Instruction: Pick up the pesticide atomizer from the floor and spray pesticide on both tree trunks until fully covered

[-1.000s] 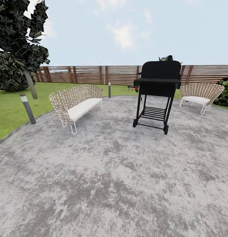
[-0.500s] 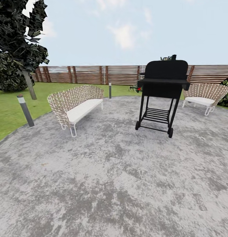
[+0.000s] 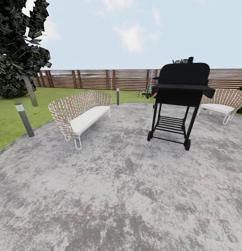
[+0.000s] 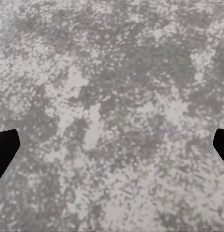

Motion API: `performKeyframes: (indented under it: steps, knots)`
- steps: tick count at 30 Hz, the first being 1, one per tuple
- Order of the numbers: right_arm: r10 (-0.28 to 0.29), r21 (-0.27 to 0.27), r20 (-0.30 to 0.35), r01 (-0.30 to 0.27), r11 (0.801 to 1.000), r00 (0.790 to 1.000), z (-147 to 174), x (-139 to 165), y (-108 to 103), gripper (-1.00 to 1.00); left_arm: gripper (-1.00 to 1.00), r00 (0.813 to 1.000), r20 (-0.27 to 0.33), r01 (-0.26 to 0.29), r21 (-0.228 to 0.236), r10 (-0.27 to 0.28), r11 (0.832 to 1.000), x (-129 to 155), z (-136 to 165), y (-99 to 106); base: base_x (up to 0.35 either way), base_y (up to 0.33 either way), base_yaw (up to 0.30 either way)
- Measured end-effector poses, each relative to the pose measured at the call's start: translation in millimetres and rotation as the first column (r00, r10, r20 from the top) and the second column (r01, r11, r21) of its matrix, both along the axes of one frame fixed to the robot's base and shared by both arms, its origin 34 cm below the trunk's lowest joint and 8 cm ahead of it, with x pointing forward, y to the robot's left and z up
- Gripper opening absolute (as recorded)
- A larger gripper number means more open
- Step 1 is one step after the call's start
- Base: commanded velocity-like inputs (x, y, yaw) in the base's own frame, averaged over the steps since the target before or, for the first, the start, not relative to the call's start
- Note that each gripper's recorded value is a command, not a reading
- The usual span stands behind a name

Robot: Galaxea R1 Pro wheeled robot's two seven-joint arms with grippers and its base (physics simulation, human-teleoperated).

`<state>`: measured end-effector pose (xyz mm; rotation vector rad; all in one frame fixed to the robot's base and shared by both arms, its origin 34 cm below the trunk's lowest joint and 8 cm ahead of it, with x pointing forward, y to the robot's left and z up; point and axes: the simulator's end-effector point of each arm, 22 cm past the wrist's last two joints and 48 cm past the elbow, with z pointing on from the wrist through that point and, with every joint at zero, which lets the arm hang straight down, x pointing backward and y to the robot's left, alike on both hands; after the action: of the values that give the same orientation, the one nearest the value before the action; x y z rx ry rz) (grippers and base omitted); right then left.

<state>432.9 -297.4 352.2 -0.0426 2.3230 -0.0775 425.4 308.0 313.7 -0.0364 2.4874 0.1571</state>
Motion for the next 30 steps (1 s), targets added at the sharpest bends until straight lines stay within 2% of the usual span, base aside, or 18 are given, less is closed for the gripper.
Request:
performKeyframes:
  steps: [30]
  knots:
    - [-0.003,-0.002,0.000,0.003,1.000,1.000,0.1,0.1,-0.8,1.00,1.00,1.000,0.001,0.000,0.001,0.000,1.000,0.2,0.2,0.6,0.331,0.106,0.000]
